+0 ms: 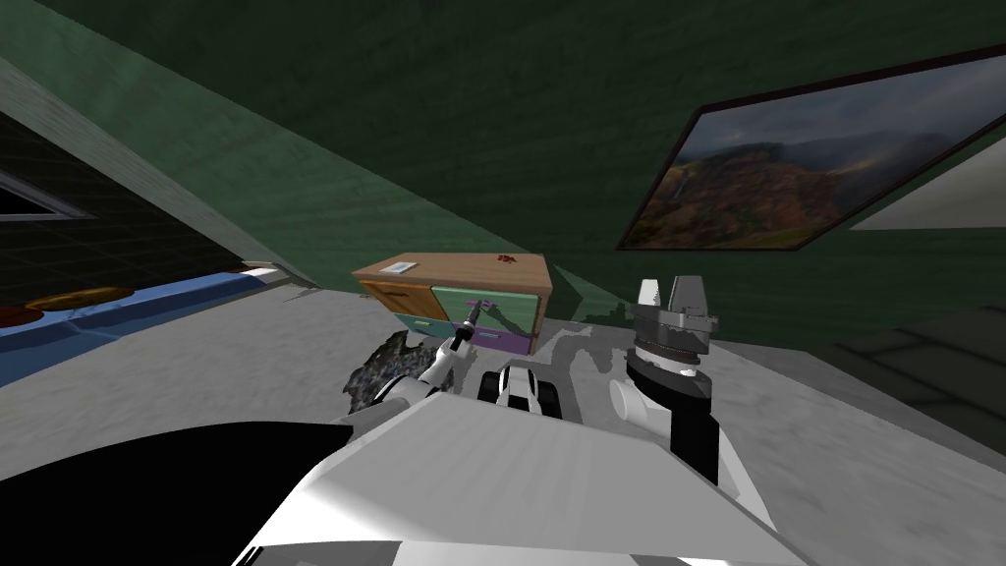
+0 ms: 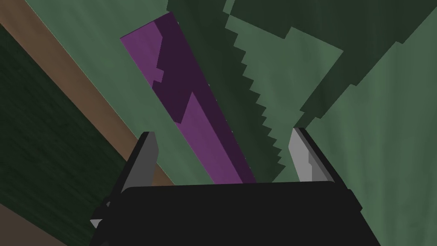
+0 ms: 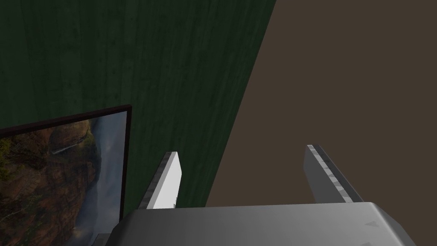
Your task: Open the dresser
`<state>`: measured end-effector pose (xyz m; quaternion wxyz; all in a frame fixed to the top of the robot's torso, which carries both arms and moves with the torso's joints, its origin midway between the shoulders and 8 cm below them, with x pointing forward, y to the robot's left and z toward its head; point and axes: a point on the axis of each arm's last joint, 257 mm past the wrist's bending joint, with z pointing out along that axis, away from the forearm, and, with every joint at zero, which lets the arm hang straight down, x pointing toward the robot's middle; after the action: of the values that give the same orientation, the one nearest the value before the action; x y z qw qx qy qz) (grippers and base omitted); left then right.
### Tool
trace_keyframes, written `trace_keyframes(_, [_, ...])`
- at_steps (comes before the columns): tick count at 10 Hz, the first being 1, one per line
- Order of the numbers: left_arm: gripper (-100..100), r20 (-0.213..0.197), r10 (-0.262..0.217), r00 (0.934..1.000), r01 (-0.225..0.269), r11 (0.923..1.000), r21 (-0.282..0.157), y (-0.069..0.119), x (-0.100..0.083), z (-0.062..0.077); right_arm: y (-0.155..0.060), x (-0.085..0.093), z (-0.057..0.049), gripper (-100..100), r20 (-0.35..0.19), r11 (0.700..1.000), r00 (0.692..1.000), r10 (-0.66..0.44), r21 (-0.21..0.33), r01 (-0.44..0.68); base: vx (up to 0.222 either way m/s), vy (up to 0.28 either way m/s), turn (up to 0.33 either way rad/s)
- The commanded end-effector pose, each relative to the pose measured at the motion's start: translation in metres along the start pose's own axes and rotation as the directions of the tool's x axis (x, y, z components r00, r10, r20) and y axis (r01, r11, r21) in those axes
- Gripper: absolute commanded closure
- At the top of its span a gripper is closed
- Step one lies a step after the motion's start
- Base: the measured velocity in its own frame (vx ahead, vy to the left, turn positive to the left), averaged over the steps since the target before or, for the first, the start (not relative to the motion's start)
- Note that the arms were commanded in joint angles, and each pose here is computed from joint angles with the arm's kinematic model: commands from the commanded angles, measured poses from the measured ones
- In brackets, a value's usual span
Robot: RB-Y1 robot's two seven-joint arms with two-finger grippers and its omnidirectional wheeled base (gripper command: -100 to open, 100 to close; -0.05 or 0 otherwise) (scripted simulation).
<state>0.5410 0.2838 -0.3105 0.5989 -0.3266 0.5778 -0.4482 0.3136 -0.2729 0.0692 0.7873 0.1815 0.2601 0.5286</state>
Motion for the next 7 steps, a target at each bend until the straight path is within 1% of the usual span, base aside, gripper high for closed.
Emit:
trace_keyframes(1, [-100,-0.004,-0.001,1.0000,0.001,0.9995,-0.031,0.014,0.002,-0.002,0.000,0.000,0.000,0,0.000,1.000,1.000,0.000,0.000,0.000,0.002,-0.006,-0.001])
trace_keyframes(2, [-100,0.009,0.002,1.0000,-0.002,1.0000,-0.003,0.003,-0.012,0.013,0.000,0.000,0.000,0,0.000,1.000,1.000,0.000,0.000,0.000,-0.026,-0.020,0.005])
trace_keyframes(3, [-100,0.008,0.002,1.0000,-0.002,0.9999,-0.010,0.006,-0.012,0.013,0.000,0.000,0.000,0,0.000,1.000,1.000,0.000,0.000,0.000,-0.030,-0.032,0.002])
trace_keyframes(4, [-100,0.005,0.002,1.0000,-0.002,0.9995,-0.032,0.015,-0.011,0.008,0.000,0.000,0.000,0,0.000,1.000,1.000,0.000,0.000,0.000,-0.014,-0.021,-0.002])
trace_keyframes(5, [-100,0.021,0.004,0.9998,-0.004,1.0000,0.002,0.001,-0.026,0.022,0.000,0.000,0.000,0,0.000,1.000,1.000,0.000,0.000,0.000,-0.033,-0.033,0.005])
trace_keyframes(6, [-100,0.020,0.005,0.9998,-0.005,1.0000,-0.005,0.003,-0.026,0.024,0.000,0.000,0.000,0,0.000,1.000,1.000,0.000,0.000,0.000,-0.040,-0.040,0.004])
trace_keyframes(7, [-100,0.018,0.005,0.9998,-0.004,0.9997,-0.022,0.010,-0.026,0.021,0.000,0.000,0.000,0,0.000,1.000,1.000,0.000,0.000,0.000,-0.018,-0.019,-0.002])
